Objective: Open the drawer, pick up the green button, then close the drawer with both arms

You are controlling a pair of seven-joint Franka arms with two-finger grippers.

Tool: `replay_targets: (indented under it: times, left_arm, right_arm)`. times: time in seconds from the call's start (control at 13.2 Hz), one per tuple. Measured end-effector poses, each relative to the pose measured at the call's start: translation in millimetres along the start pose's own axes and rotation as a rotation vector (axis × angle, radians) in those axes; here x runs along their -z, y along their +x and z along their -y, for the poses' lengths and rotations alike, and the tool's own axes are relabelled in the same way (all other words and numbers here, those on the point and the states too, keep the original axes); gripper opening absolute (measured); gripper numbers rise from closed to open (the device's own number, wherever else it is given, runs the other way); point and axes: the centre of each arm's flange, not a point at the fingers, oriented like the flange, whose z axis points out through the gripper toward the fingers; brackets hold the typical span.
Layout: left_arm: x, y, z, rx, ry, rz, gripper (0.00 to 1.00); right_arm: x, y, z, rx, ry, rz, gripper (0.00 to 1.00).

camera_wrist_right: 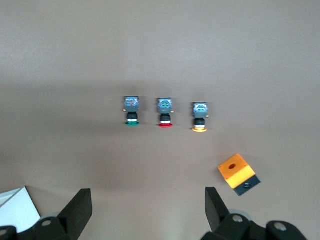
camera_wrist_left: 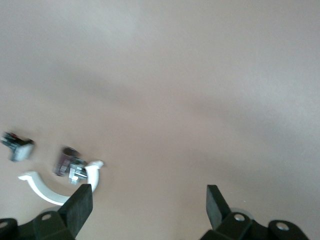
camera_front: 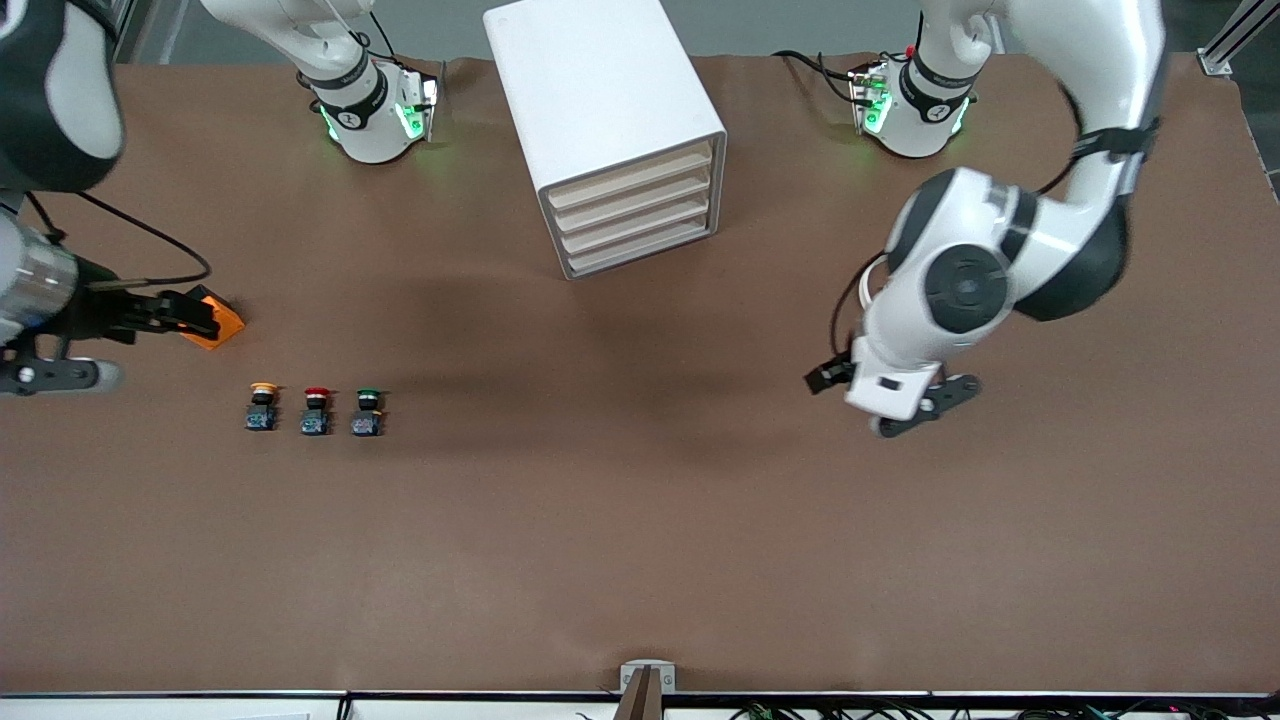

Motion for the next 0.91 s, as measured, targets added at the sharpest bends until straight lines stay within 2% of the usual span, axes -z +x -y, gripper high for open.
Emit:
replay_targets:
  times: [0.38, 0.68, 0.91]
  left_arm:
    - [63.4, 35.5, 62.8, -0.092, -0.037, -0.046, 1.0]
    - [127.9, 31.0, 121.1, -0.164, -0.046, -0.102, 1.0]
    - [167.1, 17.4, 165.8, -0.259, -0.027, -0.114, 1.0]
  right_arm:
    - [14.4, -18.4, -46.1, 0.07, 0.012, 0.002, 1.0]
    - [34.1, -28.1, -54.8, 0.055, 0.005, -0.048, 1.0]
    - [47.7, -36.2, -48.3, 0.061, 0.002, -0.071, 1.0]
